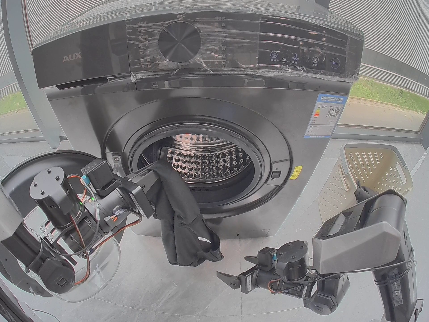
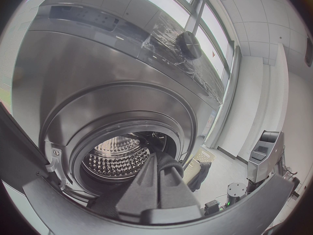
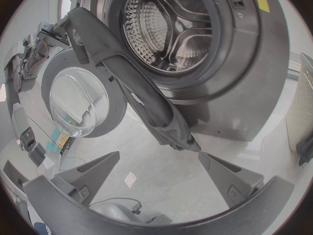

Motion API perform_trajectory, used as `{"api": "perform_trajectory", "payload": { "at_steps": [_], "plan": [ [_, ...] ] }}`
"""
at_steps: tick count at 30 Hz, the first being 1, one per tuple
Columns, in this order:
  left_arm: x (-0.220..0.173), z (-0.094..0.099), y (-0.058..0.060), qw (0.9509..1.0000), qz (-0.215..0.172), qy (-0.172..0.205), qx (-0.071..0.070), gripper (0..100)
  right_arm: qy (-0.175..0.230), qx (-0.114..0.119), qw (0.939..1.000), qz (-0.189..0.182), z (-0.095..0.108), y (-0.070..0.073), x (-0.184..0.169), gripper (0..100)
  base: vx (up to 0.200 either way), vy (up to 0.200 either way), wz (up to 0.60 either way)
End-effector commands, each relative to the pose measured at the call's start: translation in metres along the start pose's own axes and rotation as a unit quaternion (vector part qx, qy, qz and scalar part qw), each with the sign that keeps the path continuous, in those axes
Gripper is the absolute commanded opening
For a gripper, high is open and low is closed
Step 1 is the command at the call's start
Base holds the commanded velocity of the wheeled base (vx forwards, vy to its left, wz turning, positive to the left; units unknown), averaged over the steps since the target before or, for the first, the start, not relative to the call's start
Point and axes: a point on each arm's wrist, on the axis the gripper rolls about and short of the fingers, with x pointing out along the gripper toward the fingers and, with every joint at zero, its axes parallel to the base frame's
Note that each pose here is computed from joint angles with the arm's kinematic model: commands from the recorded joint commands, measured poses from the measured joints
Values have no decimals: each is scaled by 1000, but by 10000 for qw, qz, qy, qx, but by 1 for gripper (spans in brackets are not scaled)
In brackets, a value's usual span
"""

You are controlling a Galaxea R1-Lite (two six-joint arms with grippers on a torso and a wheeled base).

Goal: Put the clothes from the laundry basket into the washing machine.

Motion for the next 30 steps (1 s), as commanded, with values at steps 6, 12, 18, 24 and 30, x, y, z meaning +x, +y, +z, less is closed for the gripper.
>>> {"api": "perform_trajectory", "payload": {
  "at_steps": [6,12,18,24,30],
  "plan": [
    [1,1,5,10000,73,-33,4,0,-435,-117,9987,247,3,7,42,100,0,0,0],
    [0,3,4,10000,67,-62,9,0,-299,-137,9993,197,-11,1,53,100,0,0,0],
    [0,3,4,10000,61,-54,7,0,-529,-189,9983,155,-12,-5,75,100,0,0,0],
    [-3,5,3,9999,62,-85,13,0,-640,-337,9973,102,-7,-10,92,100,0,0,0],
    [-4,8,2,9999,53,-129,19,0,-719,-335,9968,132,-1,-8,102,100,0,0,0]
  ]
}}
